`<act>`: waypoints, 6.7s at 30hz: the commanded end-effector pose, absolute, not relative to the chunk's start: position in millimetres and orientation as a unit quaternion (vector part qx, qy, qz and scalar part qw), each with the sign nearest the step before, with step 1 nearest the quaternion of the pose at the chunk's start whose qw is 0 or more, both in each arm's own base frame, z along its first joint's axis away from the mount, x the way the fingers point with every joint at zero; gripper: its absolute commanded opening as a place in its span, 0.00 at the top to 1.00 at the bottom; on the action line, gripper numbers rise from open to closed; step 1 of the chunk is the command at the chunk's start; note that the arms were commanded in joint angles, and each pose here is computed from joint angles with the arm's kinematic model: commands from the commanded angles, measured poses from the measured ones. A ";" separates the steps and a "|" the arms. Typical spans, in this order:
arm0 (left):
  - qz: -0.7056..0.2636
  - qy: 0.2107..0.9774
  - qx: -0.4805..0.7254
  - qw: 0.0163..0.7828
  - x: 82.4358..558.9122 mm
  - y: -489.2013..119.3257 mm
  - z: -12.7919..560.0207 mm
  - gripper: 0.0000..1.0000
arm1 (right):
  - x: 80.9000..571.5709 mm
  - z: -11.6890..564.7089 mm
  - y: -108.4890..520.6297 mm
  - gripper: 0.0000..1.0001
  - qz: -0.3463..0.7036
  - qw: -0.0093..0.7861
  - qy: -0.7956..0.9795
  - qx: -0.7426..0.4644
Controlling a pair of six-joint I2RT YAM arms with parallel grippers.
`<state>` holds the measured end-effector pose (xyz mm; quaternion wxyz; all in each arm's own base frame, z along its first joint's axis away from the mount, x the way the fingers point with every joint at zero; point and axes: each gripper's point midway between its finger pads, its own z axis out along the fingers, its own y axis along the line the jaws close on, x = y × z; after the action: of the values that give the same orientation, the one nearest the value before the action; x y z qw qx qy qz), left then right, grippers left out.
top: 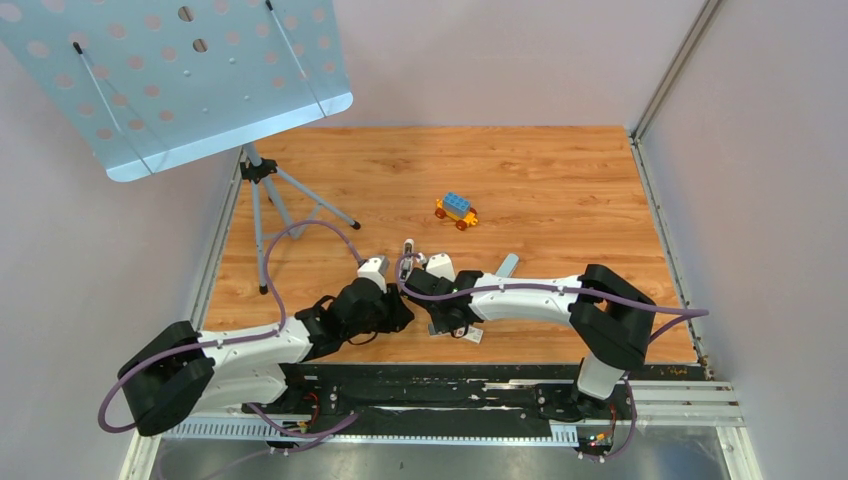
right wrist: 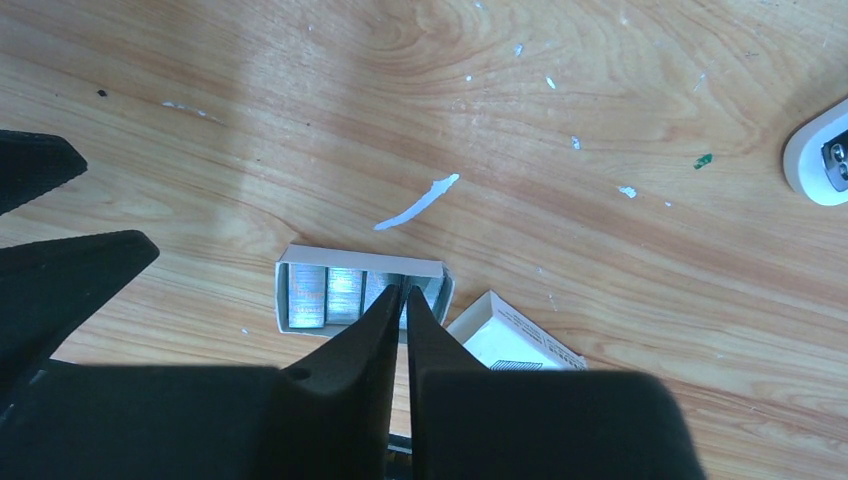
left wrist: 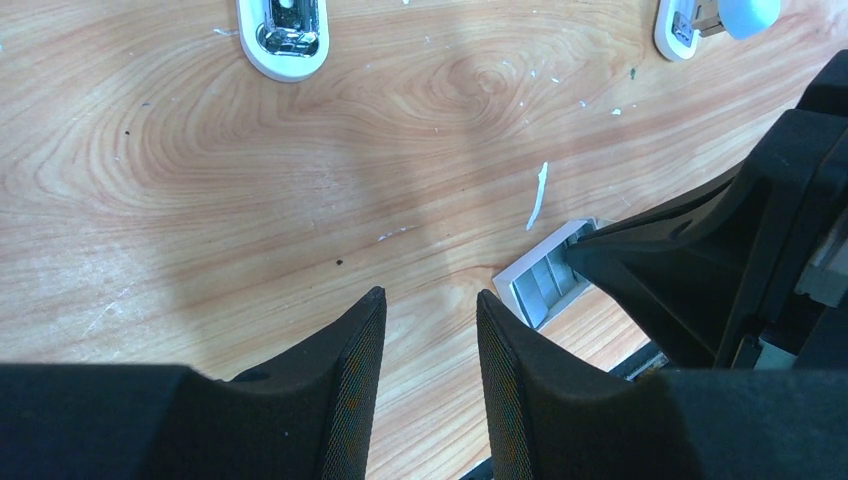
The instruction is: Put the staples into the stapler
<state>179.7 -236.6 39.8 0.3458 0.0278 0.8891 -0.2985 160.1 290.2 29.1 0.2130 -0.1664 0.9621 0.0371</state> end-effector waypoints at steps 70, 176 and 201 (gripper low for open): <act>-0.733 0.580 0.083 0.346 143.2 -273.9 242.1 0.57 | 159.6 250.9 321.4 1.00 0.654 0.331 0.679 -0.045; -0.058 0.965 0.087 0.242 206.4 -153.6 8.0 0.65 | 181.6 208.3 202.3 0.00 0.392 0.472 0.789 0.031; -0.053 0.967 0.092 0.231 196.7 -146.3 13.4 0.77 | 180.8 200.8 201.8 0.00 0.387 0.463 0.796 0.037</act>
<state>202.6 -149.4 14.8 0.2395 0.0823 0.9657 -0.0575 178.8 205.9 199.5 0.4616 0.0296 0.7940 0.3945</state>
